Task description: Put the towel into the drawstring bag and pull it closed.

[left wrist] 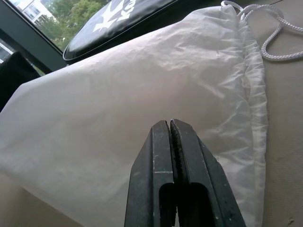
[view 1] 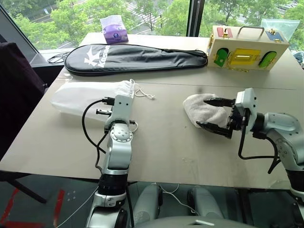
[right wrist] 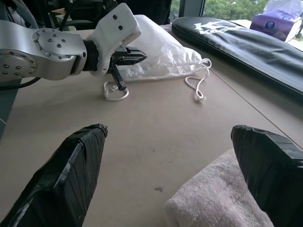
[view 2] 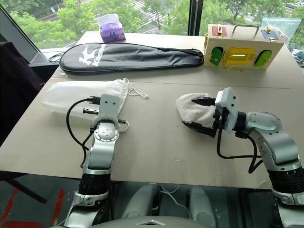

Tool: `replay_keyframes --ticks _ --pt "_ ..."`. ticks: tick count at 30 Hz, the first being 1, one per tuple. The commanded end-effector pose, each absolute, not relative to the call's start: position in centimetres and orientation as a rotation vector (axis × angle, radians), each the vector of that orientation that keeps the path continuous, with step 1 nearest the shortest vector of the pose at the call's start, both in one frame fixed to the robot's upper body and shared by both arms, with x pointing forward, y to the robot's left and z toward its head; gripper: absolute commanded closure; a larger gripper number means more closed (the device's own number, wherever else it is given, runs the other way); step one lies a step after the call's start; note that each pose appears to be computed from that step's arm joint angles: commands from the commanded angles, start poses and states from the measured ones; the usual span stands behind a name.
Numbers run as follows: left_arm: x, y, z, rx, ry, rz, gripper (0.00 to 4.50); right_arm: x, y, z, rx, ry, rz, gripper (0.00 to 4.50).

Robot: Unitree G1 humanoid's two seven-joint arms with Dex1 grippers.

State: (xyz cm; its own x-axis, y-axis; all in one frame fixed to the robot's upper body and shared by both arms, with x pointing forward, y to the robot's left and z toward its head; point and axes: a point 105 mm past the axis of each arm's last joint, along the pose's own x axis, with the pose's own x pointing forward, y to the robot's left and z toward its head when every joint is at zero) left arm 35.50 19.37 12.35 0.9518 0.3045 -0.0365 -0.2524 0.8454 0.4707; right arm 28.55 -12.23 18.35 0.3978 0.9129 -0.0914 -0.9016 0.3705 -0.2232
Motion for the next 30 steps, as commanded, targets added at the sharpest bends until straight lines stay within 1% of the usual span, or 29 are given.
replay_keyframes --ticks 1,2,3,5,6,13,18,23,26,27,28,29,30 --pt "35.5 17.4 13.7 0.432 0.027 0.199 3.92 28.0 -12.0 19.9 -0.275 -0.113 1.17 0.0" --pt "35.5 17.1 13.6 0.435 0.025 0.185 3.64 28.0 -12.0 19.9 -0.273 -0.114 1.169 0.0" --pt "35.5 16.9 13.6 0.442 0.024 0.178 3.24 28.0 -12.0 19.8 -0.272 -0.113 1.167 0.0" --pt "35.7 16.6 13.4 0.456 0.034 0.17 2.29 27.9 -12.1 19.7 -0.273 -0.11 1.165 0.0" --pt "35.7 16.6 13.3 0.461 0.039 0.172 1.89 27.9 -12.1 19.6 -0.274 -0.109 1.165 0.0" --pt "35.4 18.0 11.9 0.533 0.115 0.247 1.89 27.8 -12.5 19.6 -0.274 -0.109 1.156 0.0" --pt "35.2 19.1 11.7 0.558 0.142 0.303 1.89 27.8 -12.7 19.6 -0.276 -0.109 1.152 0.0" --pt "35.2 19.3 11.5 0.548 0.145 0.309 1.89 28.0 -12.8 19.6 -0.276 -0.113 1.145 0.0" --pt "35.2 19.6 12.0 0.551 0.126 0.329 2.61 28.0 -12.8 19.5 -0.276 -0.114 1.142 0.0" --pt "35.1 19.7 12.0 0.551 0.125 0.333 3.13 28.1 -12.8 19.5 -0.276 -0.115 1.141 0.0" --pt "35.1 19.8 12.0 0.552 0.126 0.338 3.54 28.1 -12.8 19.5 -0.276 -0.116 1.14 0.0" --pt "35.0 19.9 11.9 0.553 0.128 0.341 4.15 28.1 -12.8 19.5 -0.276 -0.117 1.14 0.0" --pt "35.0 20.0 11.9 0.554 0.129 0.343 4.41 28.1 -12.8 19.5 -0.276 -0.118 1.139 0.0"
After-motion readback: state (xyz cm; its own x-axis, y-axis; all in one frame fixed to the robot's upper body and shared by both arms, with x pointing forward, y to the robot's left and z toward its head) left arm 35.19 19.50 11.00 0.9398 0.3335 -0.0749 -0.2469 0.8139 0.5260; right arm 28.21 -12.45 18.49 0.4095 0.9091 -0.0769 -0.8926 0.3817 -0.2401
